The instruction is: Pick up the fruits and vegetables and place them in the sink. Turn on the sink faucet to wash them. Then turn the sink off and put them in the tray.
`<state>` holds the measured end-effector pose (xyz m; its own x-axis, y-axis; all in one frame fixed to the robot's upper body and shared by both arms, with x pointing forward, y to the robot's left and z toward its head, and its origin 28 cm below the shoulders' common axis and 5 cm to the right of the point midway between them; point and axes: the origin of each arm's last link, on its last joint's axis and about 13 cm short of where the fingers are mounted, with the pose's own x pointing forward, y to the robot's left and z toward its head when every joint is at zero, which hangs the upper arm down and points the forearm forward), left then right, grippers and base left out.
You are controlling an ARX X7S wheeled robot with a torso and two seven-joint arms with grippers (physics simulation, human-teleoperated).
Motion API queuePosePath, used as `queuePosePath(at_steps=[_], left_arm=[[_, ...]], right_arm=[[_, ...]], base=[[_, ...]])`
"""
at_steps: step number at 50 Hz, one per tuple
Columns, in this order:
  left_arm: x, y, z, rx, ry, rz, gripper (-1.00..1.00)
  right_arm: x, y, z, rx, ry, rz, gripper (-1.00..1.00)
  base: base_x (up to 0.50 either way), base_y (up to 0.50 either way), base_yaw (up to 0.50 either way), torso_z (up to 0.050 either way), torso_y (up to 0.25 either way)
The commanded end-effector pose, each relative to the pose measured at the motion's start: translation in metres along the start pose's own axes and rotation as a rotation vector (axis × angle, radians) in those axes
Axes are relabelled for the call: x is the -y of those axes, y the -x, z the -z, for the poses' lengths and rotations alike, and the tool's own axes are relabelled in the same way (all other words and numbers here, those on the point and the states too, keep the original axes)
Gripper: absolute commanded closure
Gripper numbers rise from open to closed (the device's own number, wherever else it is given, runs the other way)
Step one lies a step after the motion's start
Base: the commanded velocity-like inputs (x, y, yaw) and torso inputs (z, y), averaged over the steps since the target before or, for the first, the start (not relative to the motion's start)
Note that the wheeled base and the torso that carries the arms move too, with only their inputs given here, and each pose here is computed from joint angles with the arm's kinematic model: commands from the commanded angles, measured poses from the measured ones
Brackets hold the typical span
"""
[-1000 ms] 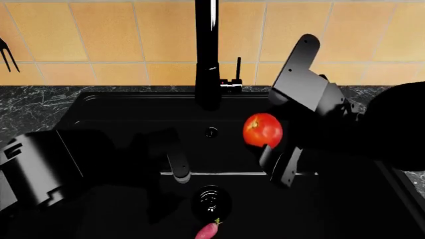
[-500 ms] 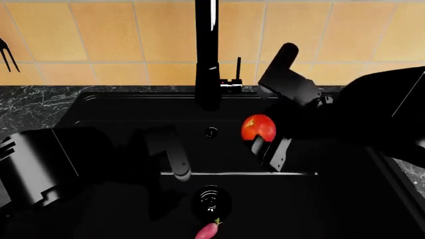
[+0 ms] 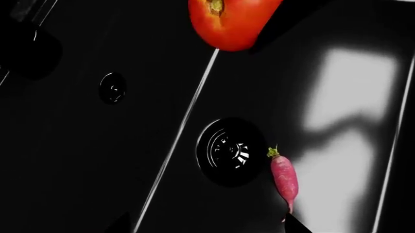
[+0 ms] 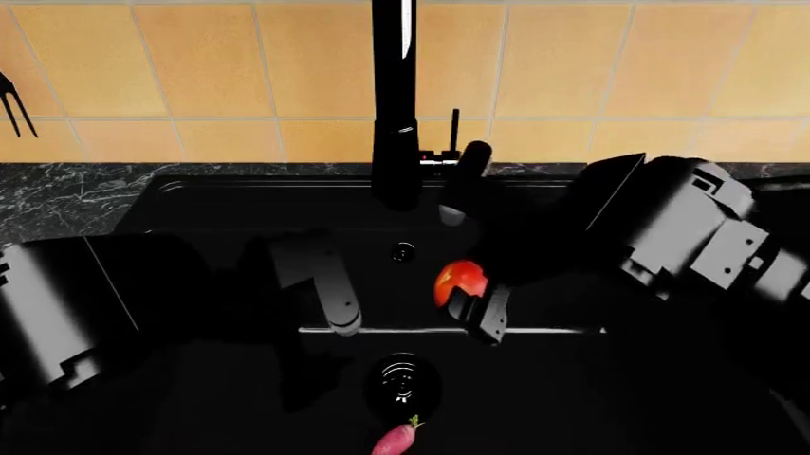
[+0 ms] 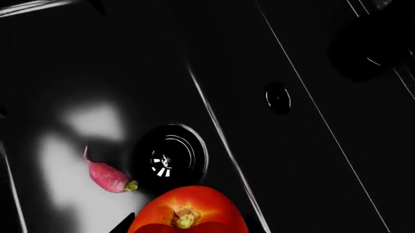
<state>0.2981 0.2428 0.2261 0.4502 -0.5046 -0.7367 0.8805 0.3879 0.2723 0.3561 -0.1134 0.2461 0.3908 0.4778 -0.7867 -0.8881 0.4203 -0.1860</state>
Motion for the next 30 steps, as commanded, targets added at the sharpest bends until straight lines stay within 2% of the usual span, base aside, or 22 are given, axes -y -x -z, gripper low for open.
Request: queuePosePath(at_steps=[1, 18, 30], left_arm=[[0.0, 0.002, 0.0, 0.005, -0.002, -0.005, -1.0], [0.001, 0.004, 0.0, 0.006, -0.004, -0.015, -1.0], [0.001, 0.005, 0.0, 0.007, -0.005, -0.015, -1.0]], right_arm=[[0.006, -0.035, -0.001, -0.06, 0.02, -0.066, 1.0], [0.007, -0.068, 0.008, -0.122, -0.002, -0.086, 1.0], [0.004, -0.083, 0.009, -0.135, 0.001, -0.15, 1.0]], base=[[0.04, 0.0, 0.0, 0.0, 0.0], [0.04, 0.0, 0.0, 0.0, 0.0], [0.04, 0.0, 0.0, 0.0, 0.0]])
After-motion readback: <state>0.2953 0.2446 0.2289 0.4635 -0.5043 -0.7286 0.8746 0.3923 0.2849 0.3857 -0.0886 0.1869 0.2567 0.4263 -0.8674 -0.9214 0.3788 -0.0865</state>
